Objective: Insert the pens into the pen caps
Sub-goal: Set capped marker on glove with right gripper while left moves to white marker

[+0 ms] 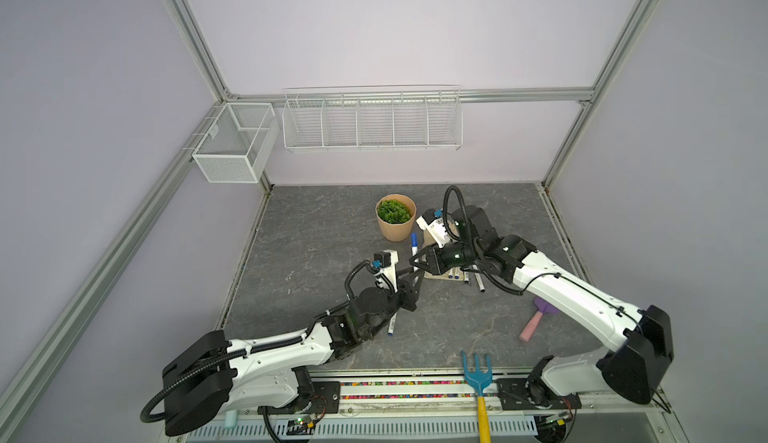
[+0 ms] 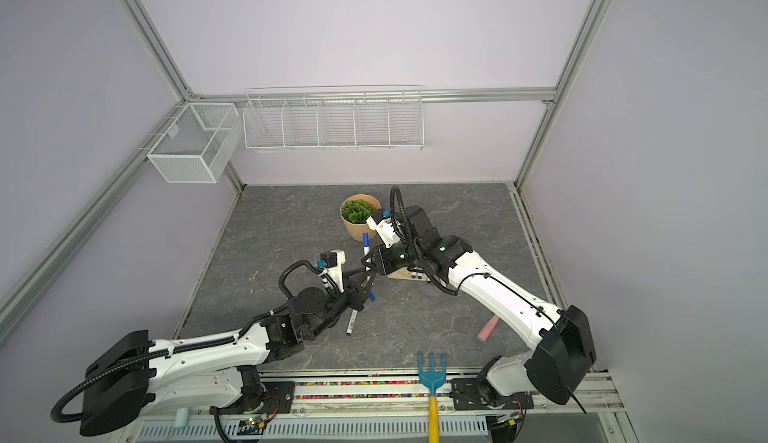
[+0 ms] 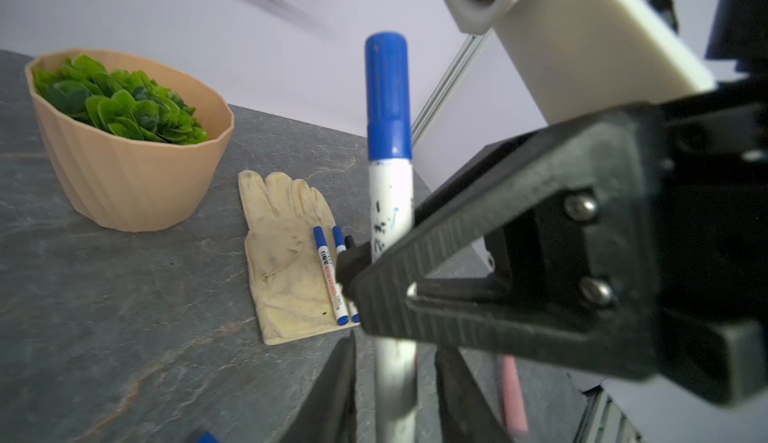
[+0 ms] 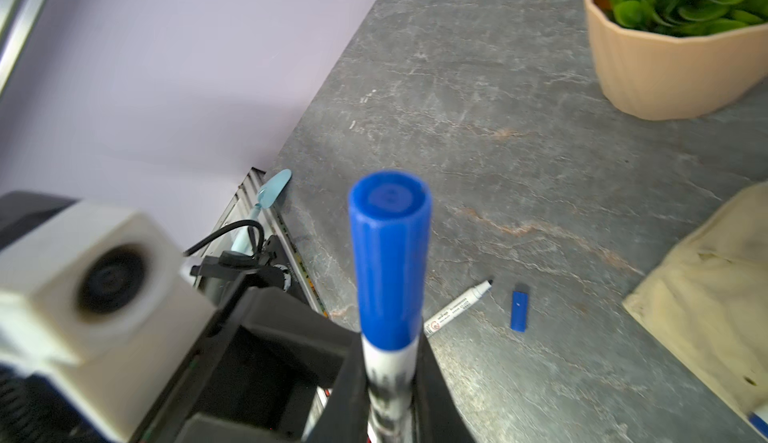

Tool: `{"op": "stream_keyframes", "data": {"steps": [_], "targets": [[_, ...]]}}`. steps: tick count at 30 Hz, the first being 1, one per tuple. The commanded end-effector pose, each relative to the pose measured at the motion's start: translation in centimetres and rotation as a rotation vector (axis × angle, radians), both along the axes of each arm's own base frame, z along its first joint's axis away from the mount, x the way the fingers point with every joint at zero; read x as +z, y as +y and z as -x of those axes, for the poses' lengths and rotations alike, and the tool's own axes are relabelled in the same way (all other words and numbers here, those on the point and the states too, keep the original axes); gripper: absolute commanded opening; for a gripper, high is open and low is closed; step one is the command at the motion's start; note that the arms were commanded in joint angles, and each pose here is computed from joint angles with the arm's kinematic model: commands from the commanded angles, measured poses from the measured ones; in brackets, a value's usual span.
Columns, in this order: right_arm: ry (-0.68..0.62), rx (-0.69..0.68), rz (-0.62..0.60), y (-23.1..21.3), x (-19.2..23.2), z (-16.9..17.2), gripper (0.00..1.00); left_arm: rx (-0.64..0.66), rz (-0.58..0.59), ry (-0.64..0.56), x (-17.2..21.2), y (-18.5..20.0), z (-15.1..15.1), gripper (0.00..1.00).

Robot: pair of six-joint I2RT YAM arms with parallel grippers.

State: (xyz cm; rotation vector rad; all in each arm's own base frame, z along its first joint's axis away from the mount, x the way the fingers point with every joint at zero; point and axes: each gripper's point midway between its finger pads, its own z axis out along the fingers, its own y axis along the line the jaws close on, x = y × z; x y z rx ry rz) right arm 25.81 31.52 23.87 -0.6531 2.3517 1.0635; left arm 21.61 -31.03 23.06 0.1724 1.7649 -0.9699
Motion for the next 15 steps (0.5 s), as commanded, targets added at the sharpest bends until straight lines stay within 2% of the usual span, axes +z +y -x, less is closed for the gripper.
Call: {"op": "stream_keyframes", "data": {"steps": [1,3,8,15], "targets": [[0.105,-0.179,0.107,-3.4,-3.4,-2.7,0.12,0.076,-0.108,0.036,-1.8,2.3,-0.2,0.43],[0.175,-0.257,0.154,-5.2,-6.0,-3.8,0.12,0.154,-0.184,0.088,-3.5,4.5,-0.3,0.45],[0.264,-0.35,0.253,-7.1,-11.2,-6.2,0.13,0.272,-0.338,0.183,-7.1,9.0,0.3,0.48],[0.348,-0.415,0.353,-8.0,-16.7,-9.8,0.13,0.255,-0.442,0.328,-12.2,10.7,2.1,0.51]]}}
